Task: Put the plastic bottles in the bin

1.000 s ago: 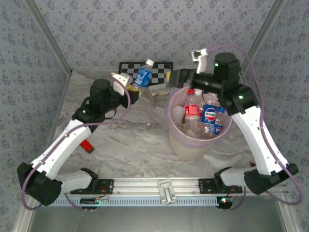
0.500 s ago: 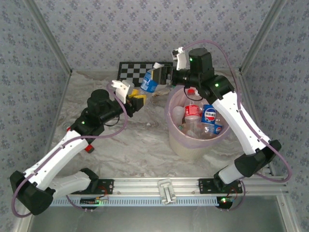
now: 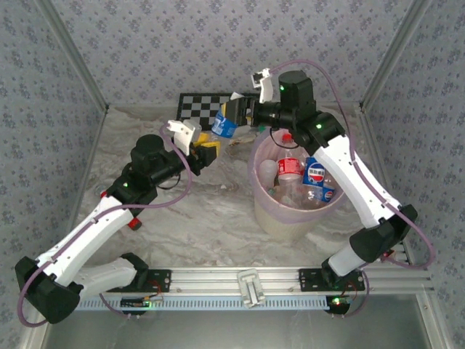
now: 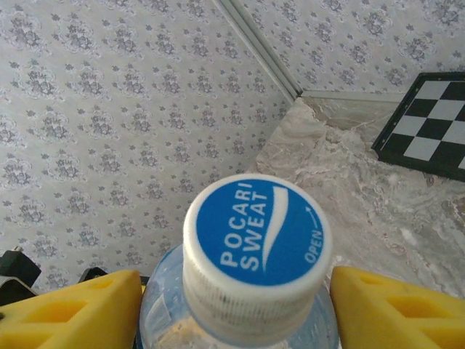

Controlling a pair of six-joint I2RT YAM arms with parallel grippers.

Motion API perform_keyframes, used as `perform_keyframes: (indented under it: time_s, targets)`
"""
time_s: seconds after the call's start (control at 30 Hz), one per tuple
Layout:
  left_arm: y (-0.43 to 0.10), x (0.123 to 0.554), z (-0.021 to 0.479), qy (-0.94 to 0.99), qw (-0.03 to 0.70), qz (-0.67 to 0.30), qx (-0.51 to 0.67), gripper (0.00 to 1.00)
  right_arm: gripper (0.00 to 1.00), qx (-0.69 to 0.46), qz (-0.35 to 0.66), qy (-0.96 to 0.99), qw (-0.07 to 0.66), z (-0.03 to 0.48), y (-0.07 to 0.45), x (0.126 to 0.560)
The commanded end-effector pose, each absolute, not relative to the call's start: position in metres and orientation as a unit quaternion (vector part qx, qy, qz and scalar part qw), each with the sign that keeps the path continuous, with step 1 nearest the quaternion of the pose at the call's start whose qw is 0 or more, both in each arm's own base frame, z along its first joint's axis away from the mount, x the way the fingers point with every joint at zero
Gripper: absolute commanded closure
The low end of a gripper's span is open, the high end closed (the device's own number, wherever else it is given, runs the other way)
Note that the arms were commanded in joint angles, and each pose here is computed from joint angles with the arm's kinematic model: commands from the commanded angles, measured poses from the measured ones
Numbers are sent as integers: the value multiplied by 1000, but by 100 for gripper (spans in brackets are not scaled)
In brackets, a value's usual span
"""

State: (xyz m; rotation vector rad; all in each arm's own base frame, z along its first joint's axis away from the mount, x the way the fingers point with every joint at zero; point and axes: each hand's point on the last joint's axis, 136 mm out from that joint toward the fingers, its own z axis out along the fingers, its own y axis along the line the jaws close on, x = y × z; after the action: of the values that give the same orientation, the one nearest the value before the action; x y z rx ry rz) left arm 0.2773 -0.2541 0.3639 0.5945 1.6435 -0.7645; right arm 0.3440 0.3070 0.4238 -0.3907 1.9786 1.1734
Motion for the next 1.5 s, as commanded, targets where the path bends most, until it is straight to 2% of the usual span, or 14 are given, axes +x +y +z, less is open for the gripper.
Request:
perform_keyframes:
  time_s: [0.0,0.07,0.1,0.17,0.3,0.43,0.6,0.8,1.03,1.37,1.47]
  targets:
    - [-259,272,381,677,595,-349,257,62,38,-162,472,773,392,428,312,342]
    - [-260,272,381,678,593,-349,258,62,44,-165,471,772,395,431,312,341]
    - [-260,272,381,679,593,-348,257,58,47,-167,469,770,400,435,309,340]
    - [-259,272,383,679,593,-348,258,44,51,-174,464,764,413,447,305,338]
    - [-253,268,390,679,599,-342,254,25,56,-183,441,748,462,485,284,332]
    - [-240,269,392,688,608,-321,233,12,60,-165,411,728,522,527,243,324]
    - [-250,273,395,691,594,-344,228,11,62,-110,380,728,560,548,181,305]
    - [-302,286,391,692,535,-426,231,19,64,-75,315,771,548,521,137,286]
    - [-347,288,372,705,489,-448,252,28,68,-79,273,828,483,465,133,280]
    - [-372,281,352,710,454,-471,263,36,69,-99,240,889,376,387,155,275]
    - [-376,282,347,713,446,-471,264,41,68,-99,247,902,341,365,163,272]
